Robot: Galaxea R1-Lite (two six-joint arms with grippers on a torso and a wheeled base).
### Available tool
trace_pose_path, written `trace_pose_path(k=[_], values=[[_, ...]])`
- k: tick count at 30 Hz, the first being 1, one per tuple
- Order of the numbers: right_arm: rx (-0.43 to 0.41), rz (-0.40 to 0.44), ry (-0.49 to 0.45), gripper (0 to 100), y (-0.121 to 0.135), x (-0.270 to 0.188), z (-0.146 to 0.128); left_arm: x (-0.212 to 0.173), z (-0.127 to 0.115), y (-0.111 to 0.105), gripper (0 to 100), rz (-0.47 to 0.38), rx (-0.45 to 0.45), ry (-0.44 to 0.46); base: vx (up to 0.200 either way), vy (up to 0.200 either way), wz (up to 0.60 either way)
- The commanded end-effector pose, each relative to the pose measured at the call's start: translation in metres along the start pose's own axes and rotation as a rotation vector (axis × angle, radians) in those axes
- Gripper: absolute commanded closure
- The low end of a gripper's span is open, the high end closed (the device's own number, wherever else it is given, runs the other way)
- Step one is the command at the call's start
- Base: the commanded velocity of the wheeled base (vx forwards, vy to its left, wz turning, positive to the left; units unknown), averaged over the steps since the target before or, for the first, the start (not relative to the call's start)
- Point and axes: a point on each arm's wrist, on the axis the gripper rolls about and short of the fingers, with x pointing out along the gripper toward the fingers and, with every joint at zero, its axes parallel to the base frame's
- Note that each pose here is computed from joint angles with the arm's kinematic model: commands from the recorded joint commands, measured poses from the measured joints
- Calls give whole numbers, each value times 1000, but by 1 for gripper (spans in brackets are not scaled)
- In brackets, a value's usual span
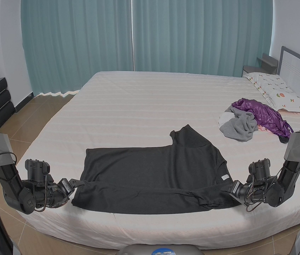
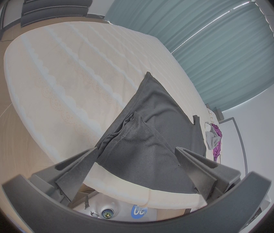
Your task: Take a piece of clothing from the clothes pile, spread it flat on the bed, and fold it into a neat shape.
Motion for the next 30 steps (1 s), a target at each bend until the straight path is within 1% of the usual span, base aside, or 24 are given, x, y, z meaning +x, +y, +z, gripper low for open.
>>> trace_pose_path(k=[1,16,22,23,26,30], values=[[-14,-27,17,100,-6,1,-5,0,0,0,0,1,-1,0,0,0,0],[-30,-46,14,100,-11,-10,-7,0,0,0,0,-1,-3,-2,0,0,0],[-27,-46,-1,100,-13,-13,-3,-1,0,-1,0,-2,-4,-3,0,0,0],[-31,-50,2,0,-14,-14,-3,-1,1,-1,0,-3,-2,-4,0,0,0],[-34,-50,4,0,-15,-16,-4,-1,1,-1,0,-3,-3,-6,0,0,0],[-22,-2,-49,0,-7,-28,8,-2,1,-2,0,-6,-5,-10,0,0,0]])
